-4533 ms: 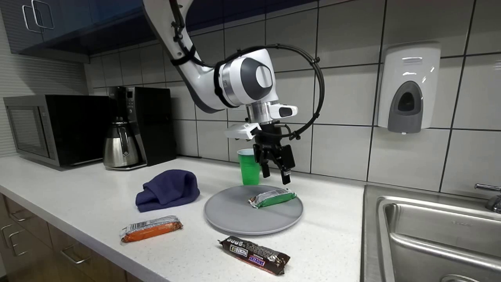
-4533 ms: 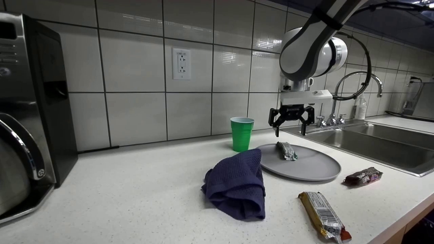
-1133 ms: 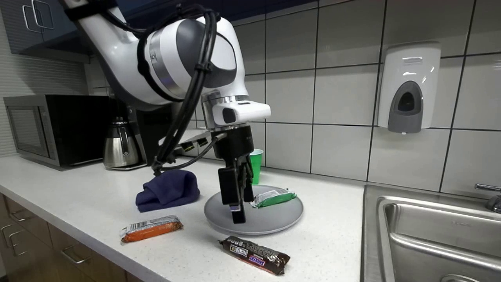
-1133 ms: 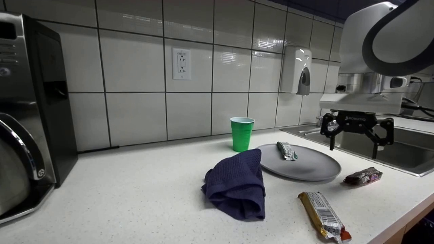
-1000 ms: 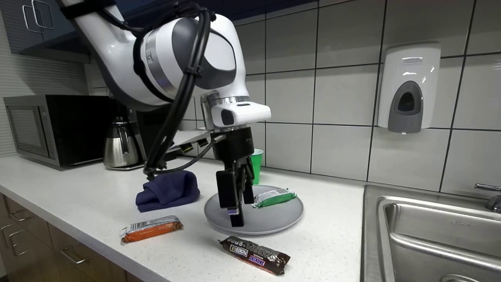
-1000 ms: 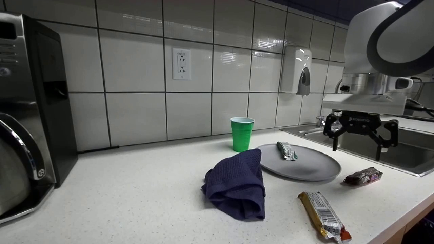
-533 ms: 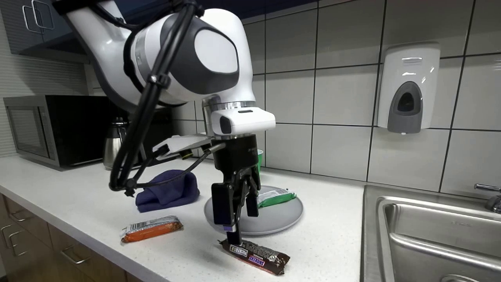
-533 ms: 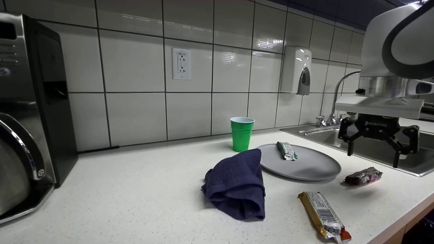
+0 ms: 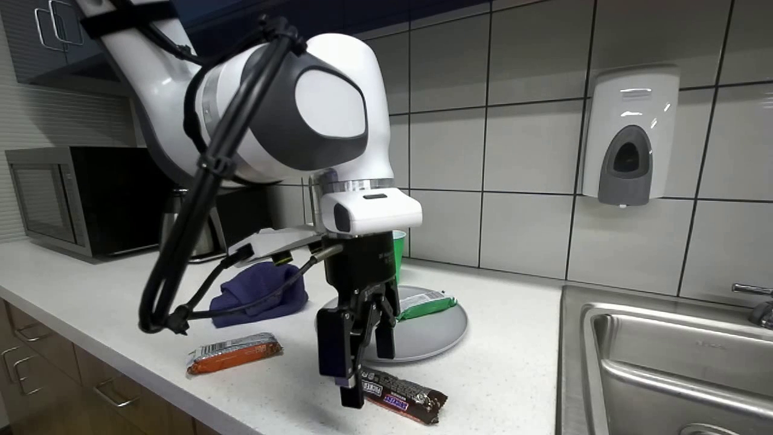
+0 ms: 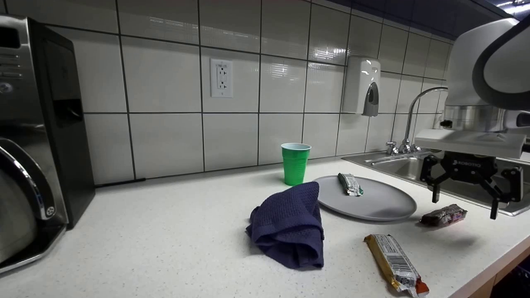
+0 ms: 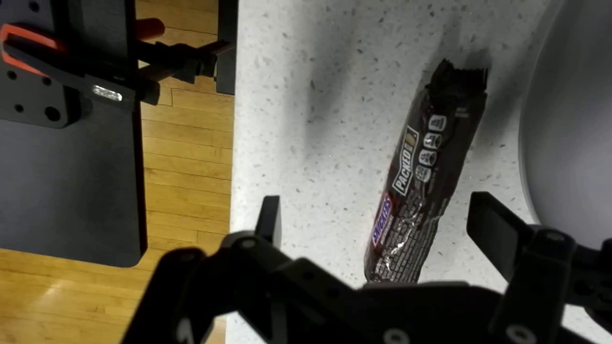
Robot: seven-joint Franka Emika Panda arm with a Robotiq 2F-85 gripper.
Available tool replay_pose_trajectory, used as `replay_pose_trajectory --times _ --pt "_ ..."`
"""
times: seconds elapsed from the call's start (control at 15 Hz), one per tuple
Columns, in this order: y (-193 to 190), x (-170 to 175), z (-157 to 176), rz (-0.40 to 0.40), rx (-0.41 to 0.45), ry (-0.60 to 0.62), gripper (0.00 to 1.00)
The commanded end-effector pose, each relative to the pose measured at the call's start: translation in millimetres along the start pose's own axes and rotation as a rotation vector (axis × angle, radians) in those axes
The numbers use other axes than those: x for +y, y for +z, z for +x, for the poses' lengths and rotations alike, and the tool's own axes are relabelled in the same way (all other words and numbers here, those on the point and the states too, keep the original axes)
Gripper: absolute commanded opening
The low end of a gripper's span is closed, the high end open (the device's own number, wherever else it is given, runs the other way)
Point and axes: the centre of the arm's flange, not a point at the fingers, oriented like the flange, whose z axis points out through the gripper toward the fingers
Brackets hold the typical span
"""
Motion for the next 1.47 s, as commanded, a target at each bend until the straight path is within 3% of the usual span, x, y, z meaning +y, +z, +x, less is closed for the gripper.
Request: replay_pose_trajectory --times 0.0,1.13,1.27,1.4 --pt "13 0 -1 -0.005 -0.003 0.030 1.00" --pt "33 -4 6 -0.036 -0.013 0.053 1.00" --pt "32 -4 8 -0.034 -0.011 0.056 0.74" --pt "31 -5 9 -0.031 -0.008 0.058 0.58"
